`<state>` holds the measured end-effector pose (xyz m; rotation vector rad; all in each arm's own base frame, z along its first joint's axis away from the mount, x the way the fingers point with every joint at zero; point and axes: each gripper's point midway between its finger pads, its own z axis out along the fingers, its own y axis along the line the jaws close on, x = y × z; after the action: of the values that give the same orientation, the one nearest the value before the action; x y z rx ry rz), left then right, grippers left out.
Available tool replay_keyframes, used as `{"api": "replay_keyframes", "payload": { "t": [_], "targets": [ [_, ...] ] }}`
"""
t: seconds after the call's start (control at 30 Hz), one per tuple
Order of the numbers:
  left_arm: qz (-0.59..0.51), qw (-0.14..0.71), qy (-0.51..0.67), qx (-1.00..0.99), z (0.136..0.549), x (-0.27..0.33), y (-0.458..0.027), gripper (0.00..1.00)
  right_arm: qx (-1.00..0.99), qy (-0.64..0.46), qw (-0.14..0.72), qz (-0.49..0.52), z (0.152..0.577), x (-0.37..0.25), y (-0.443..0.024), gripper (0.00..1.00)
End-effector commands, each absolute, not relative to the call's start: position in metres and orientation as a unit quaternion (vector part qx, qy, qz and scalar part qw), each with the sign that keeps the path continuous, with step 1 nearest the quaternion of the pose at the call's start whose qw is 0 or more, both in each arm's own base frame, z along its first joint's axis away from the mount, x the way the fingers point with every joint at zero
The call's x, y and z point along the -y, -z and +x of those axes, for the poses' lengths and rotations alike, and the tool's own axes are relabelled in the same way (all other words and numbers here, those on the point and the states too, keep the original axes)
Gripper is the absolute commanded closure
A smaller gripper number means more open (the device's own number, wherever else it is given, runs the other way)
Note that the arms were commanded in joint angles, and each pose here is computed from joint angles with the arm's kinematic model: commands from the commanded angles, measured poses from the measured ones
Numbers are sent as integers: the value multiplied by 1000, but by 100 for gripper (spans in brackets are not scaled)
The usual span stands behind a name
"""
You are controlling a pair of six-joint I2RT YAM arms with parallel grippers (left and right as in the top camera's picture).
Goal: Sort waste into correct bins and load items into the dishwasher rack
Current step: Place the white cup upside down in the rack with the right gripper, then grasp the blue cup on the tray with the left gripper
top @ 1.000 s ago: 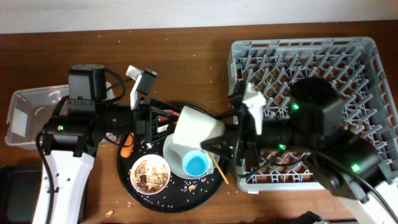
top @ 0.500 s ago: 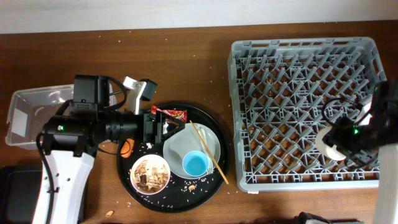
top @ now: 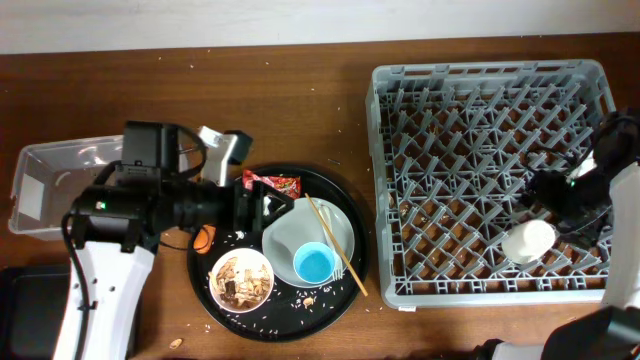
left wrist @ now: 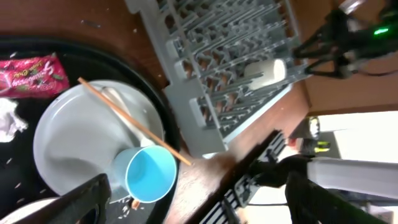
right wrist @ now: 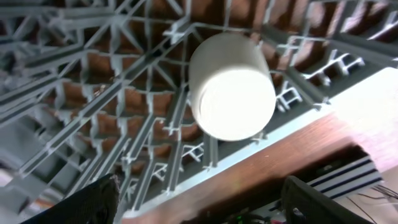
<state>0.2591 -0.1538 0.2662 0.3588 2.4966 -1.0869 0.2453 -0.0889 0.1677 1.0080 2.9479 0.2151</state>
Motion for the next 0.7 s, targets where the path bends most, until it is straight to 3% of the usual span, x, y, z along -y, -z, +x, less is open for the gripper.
{"api": "replay_keyframes", "payload": {
  "t": [0.0,0.07,0.17,0.4,0.47,0.5,0.53,0.57,0.67],
  "targets": [
    [118,185,252,-942,256,146,-236,20,-946,-187,166,206,261,35,-250,17],
    [73,176,151,-970,251,138,-215,28,-927,-219,270,140,248,0,-306,16],
    [54,131,88,-986,230,148,-172,38,-917,-218,322,90,216,-27,-333,14],
    [92,48,90,-991,220,183,-78,53,-924,-223,296,98,210,-29,-326,14],
    [96,31,74,-992,220,185,-61,69,-927,-225,284,101,211,-29,-322,14],
    [95,30,66,-993,221,183,-58,76,-927,-225,282,101,211,-28,-321,14],
    [94,30,64,-993,223,183,-56,91,-928,-223,282,101,212,-28,-321,14],
    [91,35,70,-993,226,184,-63,99,-929,-217,284,93,212,-27,-320,14],
    [68,71,112,-989,241,183,-128,100,-930,-216,284,91,212,-27,-320,14]
  ]
}}
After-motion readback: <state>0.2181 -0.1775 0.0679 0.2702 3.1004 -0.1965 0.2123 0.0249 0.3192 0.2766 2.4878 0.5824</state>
